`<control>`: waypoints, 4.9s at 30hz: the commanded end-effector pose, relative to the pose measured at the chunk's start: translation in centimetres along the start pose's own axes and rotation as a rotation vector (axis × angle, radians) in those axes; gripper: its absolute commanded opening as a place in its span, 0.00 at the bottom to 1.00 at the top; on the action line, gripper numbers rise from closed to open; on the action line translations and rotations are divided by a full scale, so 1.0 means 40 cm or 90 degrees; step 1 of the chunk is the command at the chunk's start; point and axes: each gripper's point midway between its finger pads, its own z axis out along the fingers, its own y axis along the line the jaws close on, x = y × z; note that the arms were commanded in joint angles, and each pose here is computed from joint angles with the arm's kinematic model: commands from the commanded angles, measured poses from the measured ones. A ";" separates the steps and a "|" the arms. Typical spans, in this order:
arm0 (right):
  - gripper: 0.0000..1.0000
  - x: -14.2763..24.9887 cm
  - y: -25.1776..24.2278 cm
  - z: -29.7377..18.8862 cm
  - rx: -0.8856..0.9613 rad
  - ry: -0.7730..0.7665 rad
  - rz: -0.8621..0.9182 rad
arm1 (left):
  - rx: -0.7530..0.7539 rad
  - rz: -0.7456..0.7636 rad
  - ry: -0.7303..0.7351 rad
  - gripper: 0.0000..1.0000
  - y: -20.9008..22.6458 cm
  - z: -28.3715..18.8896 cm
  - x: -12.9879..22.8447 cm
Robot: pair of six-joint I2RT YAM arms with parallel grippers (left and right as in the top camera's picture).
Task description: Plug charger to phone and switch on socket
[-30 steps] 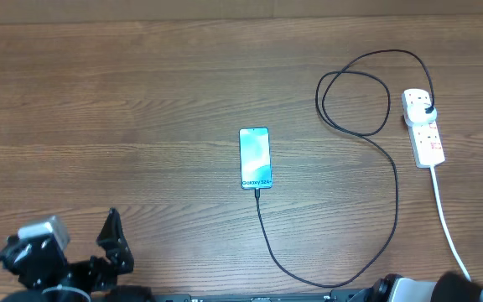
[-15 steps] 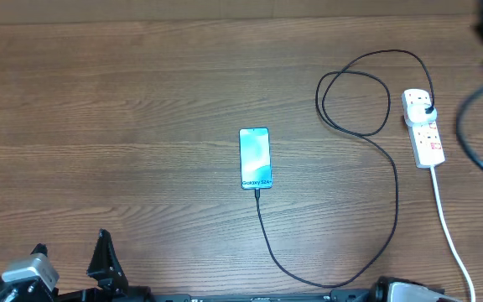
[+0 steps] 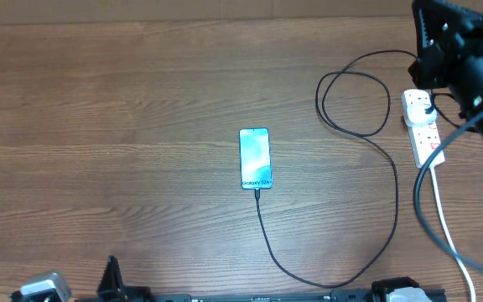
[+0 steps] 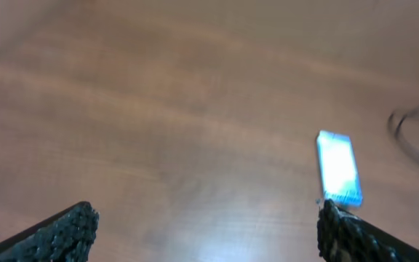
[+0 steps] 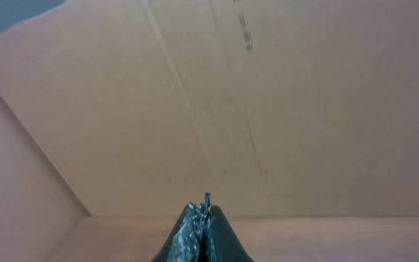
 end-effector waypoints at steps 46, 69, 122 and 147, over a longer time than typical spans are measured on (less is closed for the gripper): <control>0.04 0.307 0.074 -0.498 -0.116 -0.125 -0.158 | 0.009 -0.023 -0.103 1.00 0.042 -0.089 0.055; 1.00 0.217 0.160 -0.747 -0.194 -0.363 -0.248 | -0.007 -0.029 -0.106 0.99 0.044 -0.091 0.055; 1.00 0.642 -0.310 -0.156 0.128 -0.039 -0.151 | -0.014 -0.033 -0.108 1.00 0.045 -0.091 0.055; 1.00 0.779 -0.407 -0.178 0.167 -0.096 -0.160 | -0.014 -0.033 -0.108 0.99 0.045 -0.091 0.055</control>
